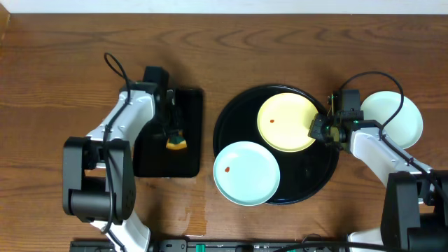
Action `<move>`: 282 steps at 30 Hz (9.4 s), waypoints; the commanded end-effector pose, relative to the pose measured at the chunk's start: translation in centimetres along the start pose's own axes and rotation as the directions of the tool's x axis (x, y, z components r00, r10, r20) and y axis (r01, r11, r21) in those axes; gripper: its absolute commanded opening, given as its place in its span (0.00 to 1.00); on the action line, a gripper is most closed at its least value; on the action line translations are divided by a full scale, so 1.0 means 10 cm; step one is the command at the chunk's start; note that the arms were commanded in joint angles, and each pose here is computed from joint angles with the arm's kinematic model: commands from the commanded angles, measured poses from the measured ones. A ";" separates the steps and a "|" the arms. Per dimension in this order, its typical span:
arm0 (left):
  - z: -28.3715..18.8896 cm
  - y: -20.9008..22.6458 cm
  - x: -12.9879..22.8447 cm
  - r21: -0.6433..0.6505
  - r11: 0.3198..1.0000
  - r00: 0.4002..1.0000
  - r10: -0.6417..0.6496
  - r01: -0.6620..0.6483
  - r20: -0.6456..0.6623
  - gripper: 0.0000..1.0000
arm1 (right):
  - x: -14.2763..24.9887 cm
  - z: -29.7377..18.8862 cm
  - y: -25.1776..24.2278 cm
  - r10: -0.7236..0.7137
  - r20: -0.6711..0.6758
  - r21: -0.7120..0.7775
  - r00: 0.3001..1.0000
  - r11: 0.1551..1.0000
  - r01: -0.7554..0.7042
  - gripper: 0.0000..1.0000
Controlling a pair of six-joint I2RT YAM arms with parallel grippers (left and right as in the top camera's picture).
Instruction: Clean dirty plates on tray and stack at the side
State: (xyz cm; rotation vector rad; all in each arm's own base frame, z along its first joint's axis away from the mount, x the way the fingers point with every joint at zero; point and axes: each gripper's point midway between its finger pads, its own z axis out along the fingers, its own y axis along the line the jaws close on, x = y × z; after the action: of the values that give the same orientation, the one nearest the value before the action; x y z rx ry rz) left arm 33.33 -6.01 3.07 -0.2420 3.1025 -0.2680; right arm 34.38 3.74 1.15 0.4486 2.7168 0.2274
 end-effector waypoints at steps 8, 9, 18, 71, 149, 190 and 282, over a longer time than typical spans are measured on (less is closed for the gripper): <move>-0.92 -1.13 -0.49 0.256 0.952 0.970 0.110 -0.165 0.216 0.08 | -0.02 0.01 0.00 -0.077 0.004 0.010 0.997 0.997 0.077 0.01; -0.93 -1.29 -0.50 0.267 0.944 0.962 0.131 -0.195 0.240 0.08 | -0.02 0.01 0.00 -0.095 0.003 0.009 0.995 0.995 0.095 0.01; -0.72 -2.48 -0.20 0.327 0.833 0.876 0.331 -0.446 0.351 0.08 | 0.05 0.01 -0.02 -0.106 -0.028 0.013 0.994 0.994 0.106 0.01; -0.22 -2.28 -0.66 -0.505 0.769 0.669 0.615 -0.391 0.418 0.08 | 0.19 0.00 -0.10 -0.099 -0.088 0.046 0.991 0.994 0.104 0.01; 0.20 0.18 0.01 -0.065 0.998 0.989 -0.002 0.012 0.150 0.09 | 0.64 -0.40 -0.10 0.016 -0.280 0.072 0.960 0.997 0.004 0.30; 0.20 0.17 -0.01 -0.062 0.998 0.988 -0.001 0.011 0.156 0.09 | -1.01 -1.27 0.18 -0.563 0.129 0.494 0.816 0.751 0.439 0.01; 0.20 0.17 -0.03 -0.060 0.998 0.986 0.000 0.010 0.167 0.82 | -0.67 -1.37 0.39 -0.473 0.137 0.285 0.870 0.860 0.423 0.06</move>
State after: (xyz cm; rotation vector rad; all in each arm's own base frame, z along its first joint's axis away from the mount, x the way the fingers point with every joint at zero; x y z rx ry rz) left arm 33.95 -4.59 1.25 -0.2665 2.9323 -0.1373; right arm 35.51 4.62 18.24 -0.2201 2.4692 -0.5011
